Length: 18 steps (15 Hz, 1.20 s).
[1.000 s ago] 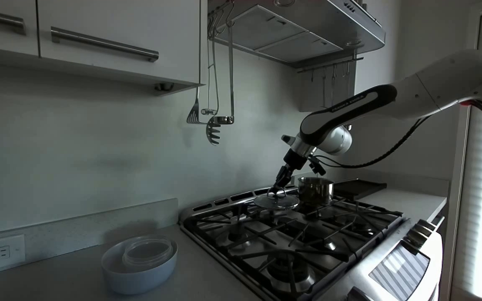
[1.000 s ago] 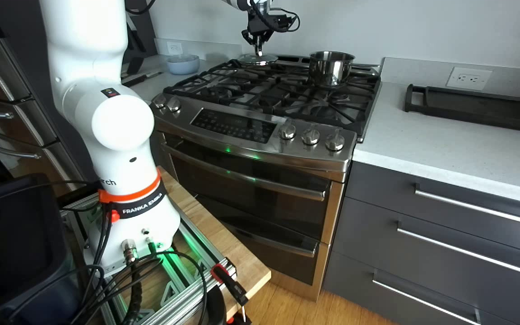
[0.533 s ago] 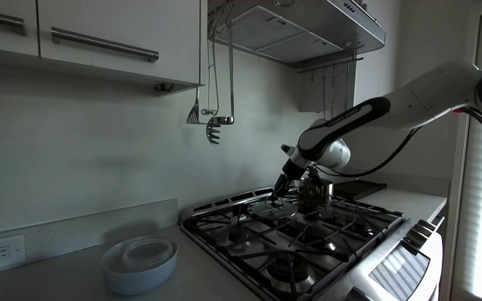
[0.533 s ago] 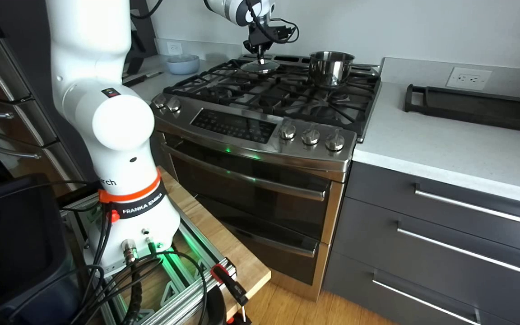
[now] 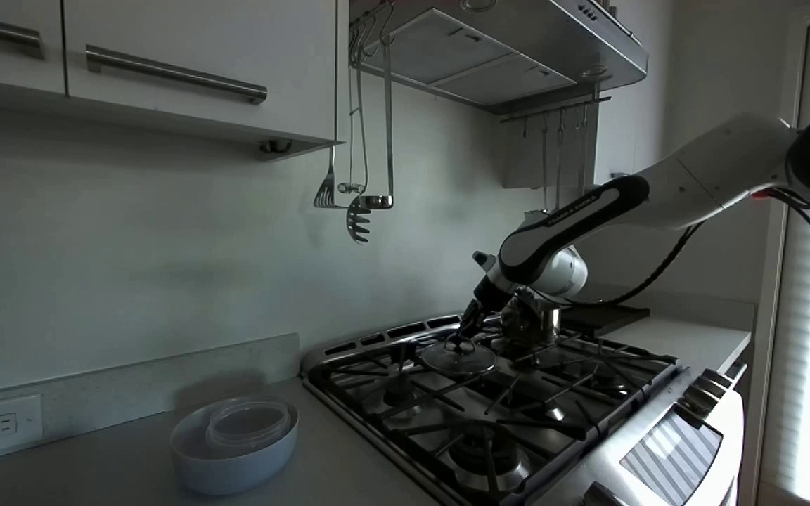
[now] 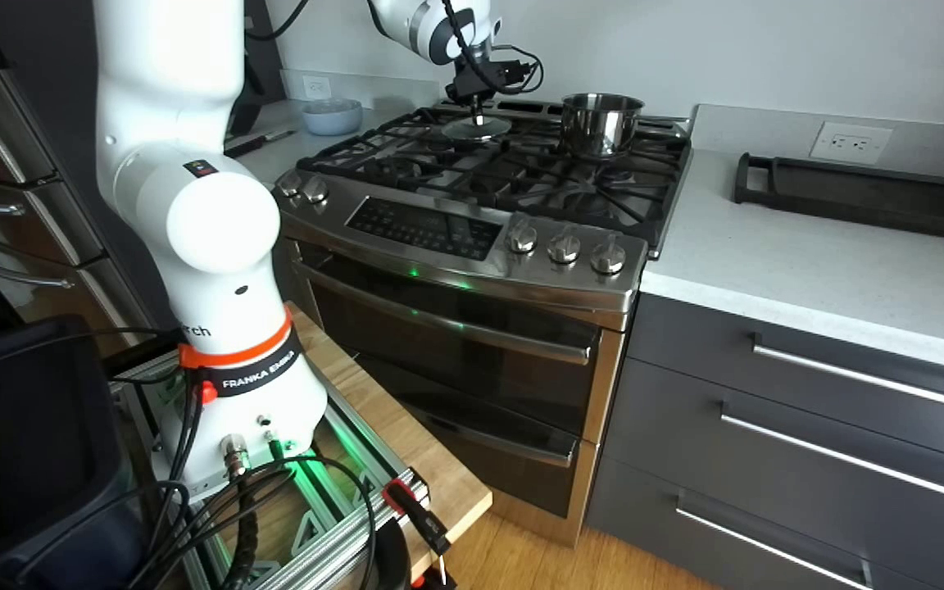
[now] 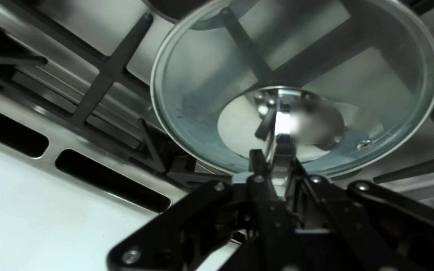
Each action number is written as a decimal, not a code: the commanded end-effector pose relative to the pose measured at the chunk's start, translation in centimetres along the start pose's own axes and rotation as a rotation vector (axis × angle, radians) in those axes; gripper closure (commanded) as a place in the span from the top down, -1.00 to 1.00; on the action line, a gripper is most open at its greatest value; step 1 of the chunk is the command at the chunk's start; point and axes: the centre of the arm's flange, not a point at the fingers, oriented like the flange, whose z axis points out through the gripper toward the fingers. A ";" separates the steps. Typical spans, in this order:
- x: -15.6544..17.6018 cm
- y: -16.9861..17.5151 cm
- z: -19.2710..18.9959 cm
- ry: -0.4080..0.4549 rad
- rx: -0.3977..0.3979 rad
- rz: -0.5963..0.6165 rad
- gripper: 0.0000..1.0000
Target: Remove the lid from the silver pot, put it on the stove and then move the pot to the bottom right side of the stove
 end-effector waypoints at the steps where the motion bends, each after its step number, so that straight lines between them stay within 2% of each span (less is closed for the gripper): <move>1: -0.6 -0.4 0.0 0.009 -0.031 0.025 -0.93; 4: -0.7 -0.4 0.0 0.007 -0.029 0.042 -0.93; 5: -0.7 -0.3 0.0 0.004 -0.030 0.044 -0.22; 6: -0.7 -0.3 -0.1 0.002 -0.030 0.049 -0.20; 7: -0.7 -0.1 -0.3 0.003 -0.031 0.052 -0.09; 10: -0.2 0.7 -1.6 0.011 -0.050 0.059 0.38; 14: 1.1 2.8 -5.7 0.023 -0.102 0.113 0.95; 18: 0.5 6.2 -10.2 -0.092 -0.244 0.251 1.00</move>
